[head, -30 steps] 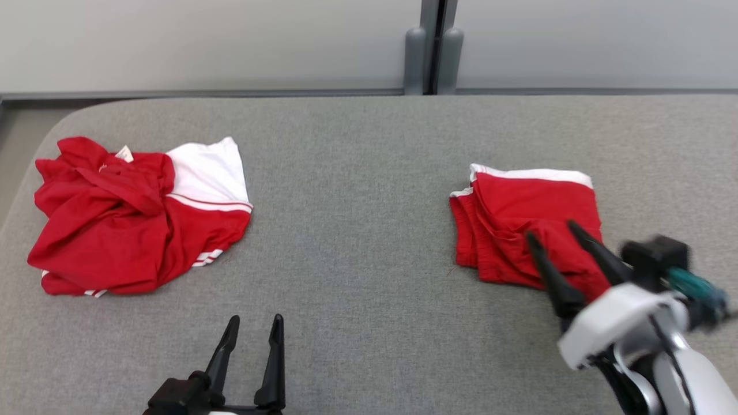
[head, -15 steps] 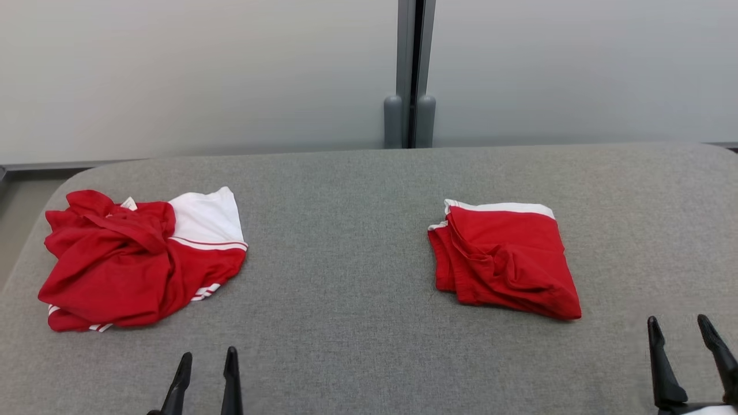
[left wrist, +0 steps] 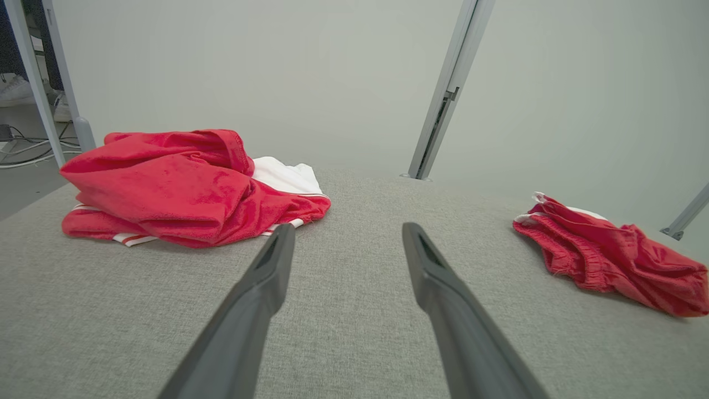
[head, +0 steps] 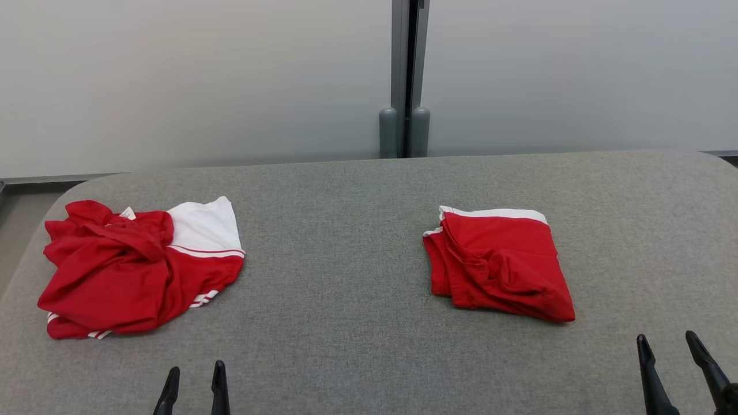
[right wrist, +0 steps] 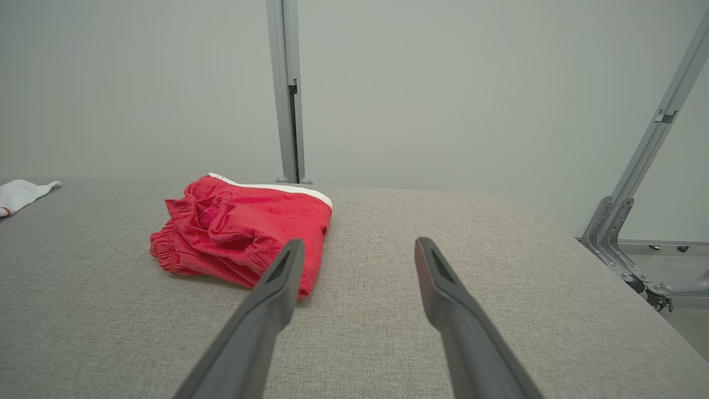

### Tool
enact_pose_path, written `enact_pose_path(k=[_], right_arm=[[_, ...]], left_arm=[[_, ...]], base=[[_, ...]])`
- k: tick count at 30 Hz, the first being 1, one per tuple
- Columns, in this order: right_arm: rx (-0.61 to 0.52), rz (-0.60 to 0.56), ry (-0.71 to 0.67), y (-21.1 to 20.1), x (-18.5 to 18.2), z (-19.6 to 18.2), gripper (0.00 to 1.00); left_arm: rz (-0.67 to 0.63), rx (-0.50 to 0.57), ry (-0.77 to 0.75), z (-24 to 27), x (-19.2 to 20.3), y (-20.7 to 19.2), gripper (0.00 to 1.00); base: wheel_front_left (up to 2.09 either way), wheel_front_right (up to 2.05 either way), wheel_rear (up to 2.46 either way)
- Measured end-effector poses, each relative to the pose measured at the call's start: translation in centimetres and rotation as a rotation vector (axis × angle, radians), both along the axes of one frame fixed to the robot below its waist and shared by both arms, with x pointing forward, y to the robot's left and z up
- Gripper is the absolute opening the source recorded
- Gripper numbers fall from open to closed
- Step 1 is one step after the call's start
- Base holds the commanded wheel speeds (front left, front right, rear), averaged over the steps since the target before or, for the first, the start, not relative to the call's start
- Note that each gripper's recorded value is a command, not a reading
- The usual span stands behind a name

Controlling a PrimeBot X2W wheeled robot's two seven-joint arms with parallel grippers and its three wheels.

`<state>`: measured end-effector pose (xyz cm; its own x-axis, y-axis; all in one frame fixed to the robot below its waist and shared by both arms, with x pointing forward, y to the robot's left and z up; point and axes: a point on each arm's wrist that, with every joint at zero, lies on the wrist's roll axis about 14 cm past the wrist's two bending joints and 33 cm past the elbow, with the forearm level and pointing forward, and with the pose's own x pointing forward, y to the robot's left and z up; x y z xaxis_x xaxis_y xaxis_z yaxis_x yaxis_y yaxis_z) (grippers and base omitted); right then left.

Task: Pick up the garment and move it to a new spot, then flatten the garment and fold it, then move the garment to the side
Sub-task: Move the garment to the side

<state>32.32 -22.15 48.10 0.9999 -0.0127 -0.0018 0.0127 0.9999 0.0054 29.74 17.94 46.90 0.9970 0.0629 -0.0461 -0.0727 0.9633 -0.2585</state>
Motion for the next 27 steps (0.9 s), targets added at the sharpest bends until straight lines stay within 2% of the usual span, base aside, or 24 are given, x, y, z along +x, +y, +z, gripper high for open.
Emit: enact_pose_path(k=[4, 9, 10, 11, 12, 15, 19, 23, 27], right_arm=[[-0.008, 0.02, -0.011, 0.4, 0.7, 0.4, 1.0], [-0.023, 0.089, -0.071, 2.1, 3.8, 2.4, 1.0], [-0.029, 0.106, -0.071, 2.4, 4.6, 2.4, 0.89], [-0.038, 0.12, -0.07, 2.6, 5.6, 2.4, 0.6], [-0.047, 0.134, -0.063, 2.8, 6.7, 2.3, 0.02], [-0.093, 0.197, 0.01, 4.3, 11.4, 0.5, 0.0], [-0.141, 0.267, 0.113, 6.4, 15.3, -2.2, 0.0], [-0.149, 0.332, 0.199, 8.8, 17.2, -5.3, 0.0], [-0.114, 0.418, 0.243, 12.2, 16.8, -7.9, 0.0]], left_arm=[[-0.004, -0.006, 0.006, -0.1, 0.0, -0.2, 1.0], [-0.008, -0.011, 0.014, -0.3, 0.5, -0.5, 1.0], [-0.009, -0.012, 0.014, -0.3, 0.8, -0.5, 1.0], [-0.012, -0.012, 0.01, -0.2, 1.3, -0.5, 1.0], [-0.014, -0.013, 0.006, -0.1, 1.8, -0.6, 1.0], [-0.023, -0.015, 0.003, 0.0, 4.0, -0.8, 1.0], [-0.027, -0.018, 0.044, -1.4, 5.2, -0.9, 1.0], [0.007, -0.024, 0.074, -2.3, 5.4, 0.0, 1.0], [0.056, -0.02, 0.096, -2.8, 4.9, 1.3, 1.0]], base=[[0.0, 0.0, 0.0], [0.0, 0.0, 0.0], [0.0, 0.0, 0.0], [0.0, 0.0, 0.0], [0.0, 0.0, 0.0], [0.0, 0.0, 0.0], [0.0, 0.0, 0.0], [0.0, 0.0, 0.0], [0.0, 0.0, 0.0]])
